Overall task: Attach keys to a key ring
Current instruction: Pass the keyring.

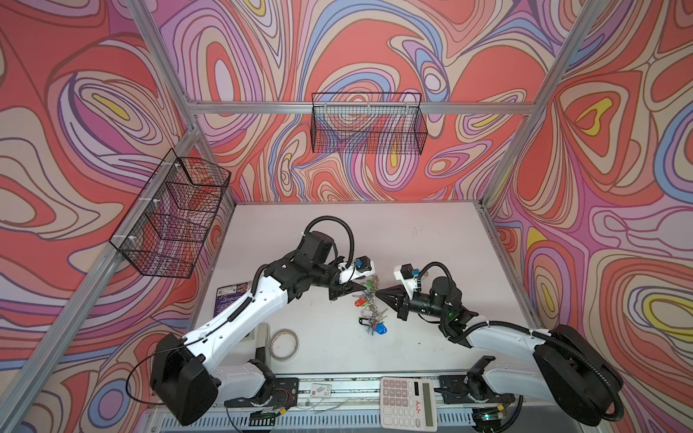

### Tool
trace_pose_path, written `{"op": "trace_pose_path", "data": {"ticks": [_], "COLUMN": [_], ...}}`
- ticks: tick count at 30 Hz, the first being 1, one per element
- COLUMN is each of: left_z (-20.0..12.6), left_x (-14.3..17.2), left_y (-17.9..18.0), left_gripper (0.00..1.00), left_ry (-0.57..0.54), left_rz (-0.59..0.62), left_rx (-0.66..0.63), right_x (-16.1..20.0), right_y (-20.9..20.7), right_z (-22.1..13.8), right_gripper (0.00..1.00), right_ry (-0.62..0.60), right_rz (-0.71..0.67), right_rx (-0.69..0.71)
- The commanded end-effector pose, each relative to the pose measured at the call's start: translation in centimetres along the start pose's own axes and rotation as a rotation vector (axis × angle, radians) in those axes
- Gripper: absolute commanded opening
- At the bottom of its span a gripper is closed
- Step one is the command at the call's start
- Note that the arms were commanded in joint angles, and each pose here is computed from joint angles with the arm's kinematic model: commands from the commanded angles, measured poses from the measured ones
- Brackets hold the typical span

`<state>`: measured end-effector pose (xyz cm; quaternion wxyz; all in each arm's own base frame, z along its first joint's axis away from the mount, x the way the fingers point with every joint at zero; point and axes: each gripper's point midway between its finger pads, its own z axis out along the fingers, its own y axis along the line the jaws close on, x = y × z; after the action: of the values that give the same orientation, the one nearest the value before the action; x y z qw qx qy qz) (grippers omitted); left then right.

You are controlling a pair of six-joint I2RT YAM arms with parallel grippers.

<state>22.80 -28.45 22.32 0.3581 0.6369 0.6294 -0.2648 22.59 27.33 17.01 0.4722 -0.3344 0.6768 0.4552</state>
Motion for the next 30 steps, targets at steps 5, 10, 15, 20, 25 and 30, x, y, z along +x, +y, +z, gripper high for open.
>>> {"op": "trace_pose_path", "data": {"ticks": [5,10,15,20,25,30], "left_z": [0.2,1.3,2.1,3.1,3.8,4.3], "left_x": [0.5,0.0,1.0,1.1,1.1,1.4], "left_y": [-2.2,-2.3,-2.4,-1.9,-2.0,-2.0], "left_gripper": [0.37,0.35,0.31,0.28,0.26,0.25], "left_ry": [0.056,0.049,0.098,0.107,0.109,0.132], "left_rz": [0.058,0.067,0.067,0.076,0.077,0.082], "left_rx": [0.201,0.234,0.258,0.233,0.237,0.244], "right_x": [-1.2,-0.8,-0.8,-0.6,-0.4,-0.5], "right_y": [1.5,1.9,2.4,2.9,3.0,2.9], "right_z": [0.0,0.4,0.4,0.3,0.3,0.2], "right_gripper": [0.00,0.00,0.00,0.00,0.00,0.00], "right_ry": [-0.061,-0.046,-0.055,-0.060,-0.061,-0.065], "right_rz": [-0.207,-0.255,-0.286,-0.311,-0.309,-0.310], "right_rx": [-0.017,-0.037,-0.058,-0.073,-0.078,-0.072]}}
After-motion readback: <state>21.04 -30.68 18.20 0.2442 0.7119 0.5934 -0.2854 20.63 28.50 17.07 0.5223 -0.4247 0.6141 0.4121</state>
